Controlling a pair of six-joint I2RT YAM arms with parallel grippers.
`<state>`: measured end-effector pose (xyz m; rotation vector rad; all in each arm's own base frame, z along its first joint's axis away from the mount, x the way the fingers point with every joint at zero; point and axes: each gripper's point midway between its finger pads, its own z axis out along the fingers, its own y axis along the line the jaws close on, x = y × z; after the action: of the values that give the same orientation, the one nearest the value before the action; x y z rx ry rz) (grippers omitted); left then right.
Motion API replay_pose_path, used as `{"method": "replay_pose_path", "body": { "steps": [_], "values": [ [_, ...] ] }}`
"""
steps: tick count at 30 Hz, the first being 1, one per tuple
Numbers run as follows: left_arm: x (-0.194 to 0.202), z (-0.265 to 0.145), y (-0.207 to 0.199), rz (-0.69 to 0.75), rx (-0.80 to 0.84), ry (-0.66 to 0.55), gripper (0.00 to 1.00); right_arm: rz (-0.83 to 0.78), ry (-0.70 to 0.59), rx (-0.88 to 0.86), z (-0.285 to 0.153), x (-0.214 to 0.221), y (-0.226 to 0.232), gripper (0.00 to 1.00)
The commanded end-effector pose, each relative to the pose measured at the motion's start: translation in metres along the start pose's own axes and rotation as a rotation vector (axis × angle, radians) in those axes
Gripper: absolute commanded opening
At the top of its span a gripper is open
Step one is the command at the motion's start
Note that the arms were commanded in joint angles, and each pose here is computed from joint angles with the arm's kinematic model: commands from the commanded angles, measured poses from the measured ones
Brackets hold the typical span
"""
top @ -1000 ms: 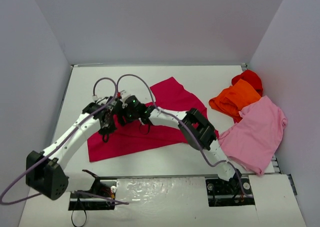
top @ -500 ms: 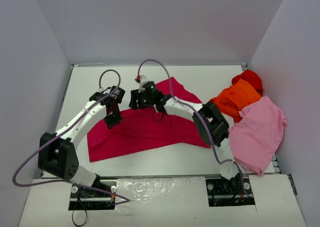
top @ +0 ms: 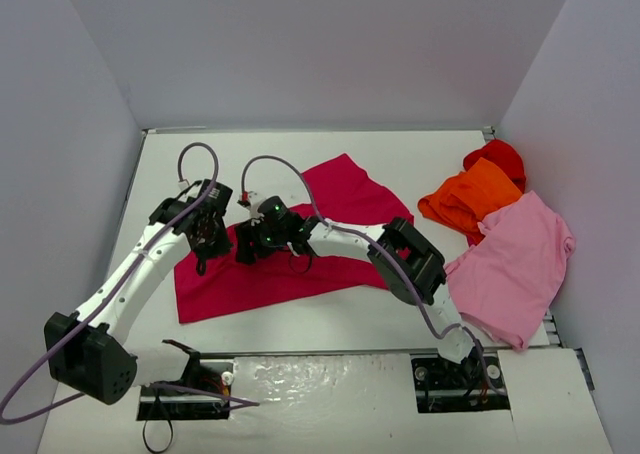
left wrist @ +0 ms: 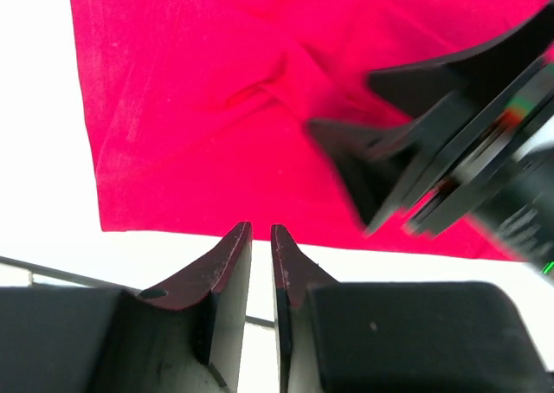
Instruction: Fold and stack the t-shirts
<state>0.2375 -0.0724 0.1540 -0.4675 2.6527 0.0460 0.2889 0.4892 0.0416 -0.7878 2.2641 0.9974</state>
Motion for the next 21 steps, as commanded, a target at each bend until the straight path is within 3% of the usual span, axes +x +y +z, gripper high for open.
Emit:
{"method": "replay_pose_path", "body": {
  "steps": [1, 7, 17, 21],
  "values": [
    [-0.001, -0.005, 0.003, -0.020, 0.005, -0.006, 0.13, -0.035, -0.108, -0.033, -0.025, -0.040, 0.019, 0.53],
    [0.002, -0.003, 0.006, -0.013, -0.004, -0.002, 0.13, -0.026, -0.108, -0.039, -0.023, -0.037, 0.020, 0.50],
    [0.004, -0.001, 0.009, -0.011, -0.018, -0.006, 0.13, -0.048, -0.125, -0.051, -0.020, -0.046, 0.041, 0.00],
    [0.004, 0.000, 0.011, -0.010, -0.024, -0.008, 0.13, -0.070, -0.134, -0.045, -0.026, -0.051, 0.047, 0.00]
  ]
}}
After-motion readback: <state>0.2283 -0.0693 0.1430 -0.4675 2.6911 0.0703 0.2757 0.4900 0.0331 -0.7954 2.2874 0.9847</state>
